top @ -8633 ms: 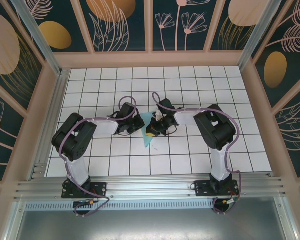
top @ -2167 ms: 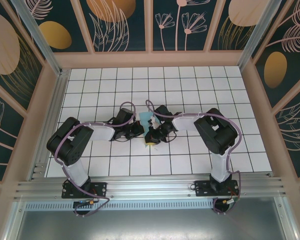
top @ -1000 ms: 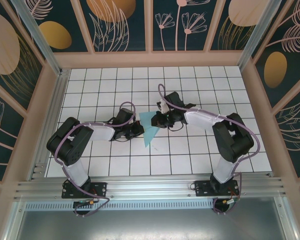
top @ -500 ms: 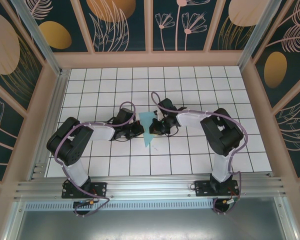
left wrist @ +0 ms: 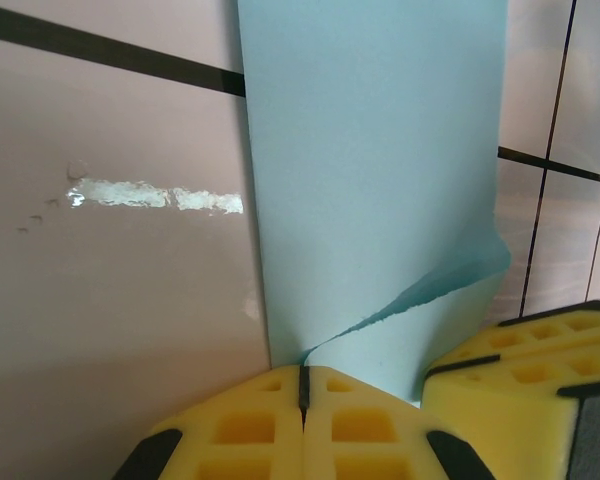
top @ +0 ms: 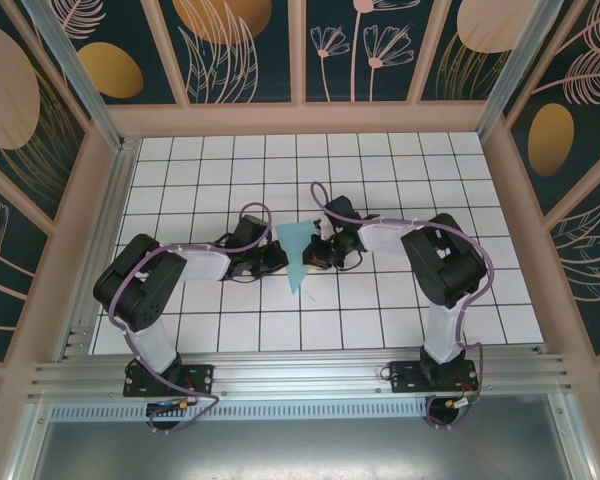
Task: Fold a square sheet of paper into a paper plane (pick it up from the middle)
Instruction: Third fold the triangle at the center of the table.
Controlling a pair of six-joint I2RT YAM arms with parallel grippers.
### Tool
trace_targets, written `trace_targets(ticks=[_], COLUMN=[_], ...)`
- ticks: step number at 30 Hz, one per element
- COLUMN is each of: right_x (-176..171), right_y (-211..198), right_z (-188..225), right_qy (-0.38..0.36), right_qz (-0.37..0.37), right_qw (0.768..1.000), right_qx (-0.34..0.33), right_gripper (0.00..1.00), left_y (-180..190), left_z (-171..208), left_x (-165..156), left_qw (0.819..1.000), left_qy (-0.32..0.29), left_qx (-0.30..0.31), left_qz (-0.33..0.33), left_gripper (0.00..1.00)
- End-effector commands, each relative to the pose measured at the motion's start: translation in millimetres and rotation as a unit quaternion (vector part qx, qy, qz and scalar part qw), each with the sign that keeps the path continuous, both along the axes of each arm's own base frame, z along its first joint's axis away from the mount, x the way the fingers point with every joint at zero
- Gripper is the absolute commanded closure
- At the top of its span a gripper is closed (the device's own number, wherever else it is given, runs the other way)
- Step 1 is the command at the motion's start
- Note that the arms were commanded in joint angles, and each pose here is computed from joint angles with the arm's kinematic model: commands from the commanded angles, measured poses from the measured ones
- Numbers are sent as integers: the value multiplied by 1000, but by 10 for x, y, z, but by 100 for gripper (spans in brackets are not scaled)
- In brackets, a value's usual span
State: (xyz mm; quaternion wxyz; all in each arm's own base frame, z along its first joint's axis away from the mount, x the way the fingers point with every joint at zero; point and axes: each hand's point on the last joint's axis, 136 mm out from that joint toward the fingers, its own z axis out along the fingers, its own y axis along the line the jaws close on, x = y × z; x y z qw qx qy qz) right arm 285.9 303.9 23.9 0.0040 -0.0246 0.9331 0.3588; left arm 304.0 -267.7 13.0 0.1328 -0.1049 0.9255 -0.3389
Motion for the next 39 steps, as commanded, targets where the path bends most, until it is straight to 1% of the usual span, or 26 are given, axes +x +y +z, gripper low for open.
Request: trace_targets(ticks=[1,7,10,13,16,17,18,22,28,31,33,35,36,37,38,39], right_x=[74,37,38,71,166,198,303,375,368,317,263,232,220,223,215,211], right_y=[-95,-207,-247,-189,-92,-87,-179,-330,-472,-448,-445,-449,-452,-453,-453,-455], right_z=[52,-305,-383,-246,64,111,124,-90,-301,-331,-358,-366,-364,-355,-357,-361], right_qy=[-12,19,27,14,-22,-30,-35,-19,4,11,18,20,21,20,21,22], right_qz=[-1,-7,-12,-11,-11,-13,-29,-54,-73,-62,-57,-55,-55,-56,-56,-55], right_qw=[1000,998,997,999,1000,999,999,996,993,993,993,993,993,993,993,993], right_qx=[-3,-54,-69,-47,-11,-10,-17,-67,-97,-98,-102,-104,-103,-103,-104,-105], right_gripper=[89,89,90,91,90,90,90,91,91,91,91,91,91,91,91,91], left_y=[238,247,244,240,247,245,244,240,243,238,231,232,251,266,301,320], left_z=[-304,-321,-320,-311,-313,-313,-312,-315,-308,-295,-232,-83,-13,187,285,396], left_x=[-143,-147,-152,-153,-160,-158,-156,-147,-149,-140,-104,-30,14,81,117,148], left_qw=[997,997,997,997,997,997,997,997,997,997,997,998,997,997,996,995], left_qy=[39,41,41,40,41,41,40,39,38,37,31,12,1,-26,-40,-56], left_qx=[66,68,68,67,69,68,68,68,67,67,67,66,68,61,62,56], left_qz=[10,10,9,7,7,7,7,7,8,8,10,19,28,41,54,64], left_gripper=[100,100,100,100,100,100,100,100,100,100,100,93,91,89,86,84])
